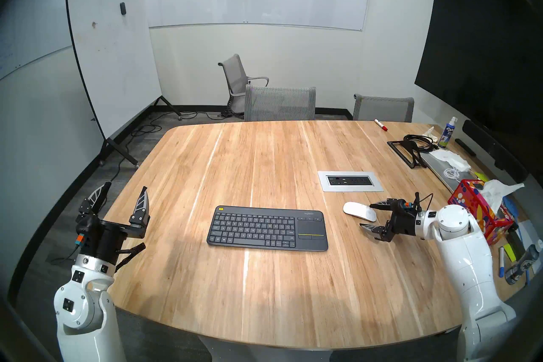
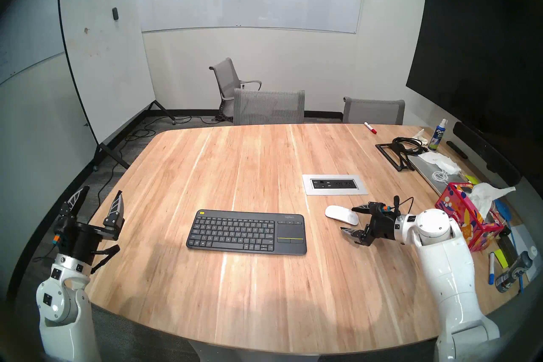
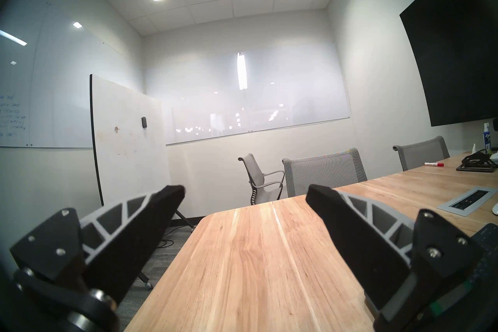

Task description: Put the mouse beside the keyboard

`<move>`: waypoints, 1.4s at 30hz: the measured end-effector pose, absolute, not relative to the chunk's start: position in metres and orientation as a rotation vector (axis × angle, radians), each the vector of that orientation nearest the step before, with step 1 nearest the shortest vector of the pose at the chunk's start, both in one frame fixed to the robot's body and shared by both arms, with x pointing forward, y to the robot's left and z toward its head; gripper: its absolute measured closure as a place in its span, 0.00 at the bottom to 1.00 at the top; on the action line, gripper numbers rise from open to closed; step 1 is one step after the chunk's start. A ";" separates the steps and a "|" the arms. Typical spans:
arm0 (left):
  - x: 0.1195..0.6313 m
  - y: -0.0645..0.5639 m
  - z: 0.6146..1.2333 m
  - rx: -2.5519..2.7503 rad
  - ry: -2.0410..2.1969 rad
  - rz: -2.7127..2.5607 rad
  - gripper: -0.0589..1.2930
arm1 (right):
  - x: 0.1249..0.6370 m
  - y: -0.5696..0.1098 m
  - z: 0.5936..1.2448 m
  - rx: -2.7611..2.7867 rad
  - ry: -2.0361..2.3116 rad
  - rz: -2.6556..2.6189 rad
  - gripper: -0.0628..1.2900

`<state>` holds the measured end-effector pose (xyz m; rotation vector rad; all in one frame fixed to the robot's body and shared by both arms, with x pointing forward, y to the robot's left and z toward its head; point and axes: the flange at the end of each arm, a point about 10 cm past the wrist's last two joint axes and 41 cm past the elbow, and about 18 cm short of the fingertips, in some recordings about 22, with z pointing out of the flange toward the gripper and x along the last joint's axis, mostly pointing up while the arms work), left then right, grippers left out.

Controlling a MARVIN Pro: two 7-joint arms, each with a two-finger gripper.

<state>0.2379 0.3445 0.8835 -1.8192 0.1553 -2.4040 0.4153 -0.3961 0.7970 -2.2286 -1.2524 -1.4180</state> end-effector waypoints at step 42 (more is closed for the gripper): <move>0.238 0.344 0.884 -1.818 0.156 -2.404 0.03 | 0.434 -0.388 0.805 -2.234 -1.245 -1.291 0.05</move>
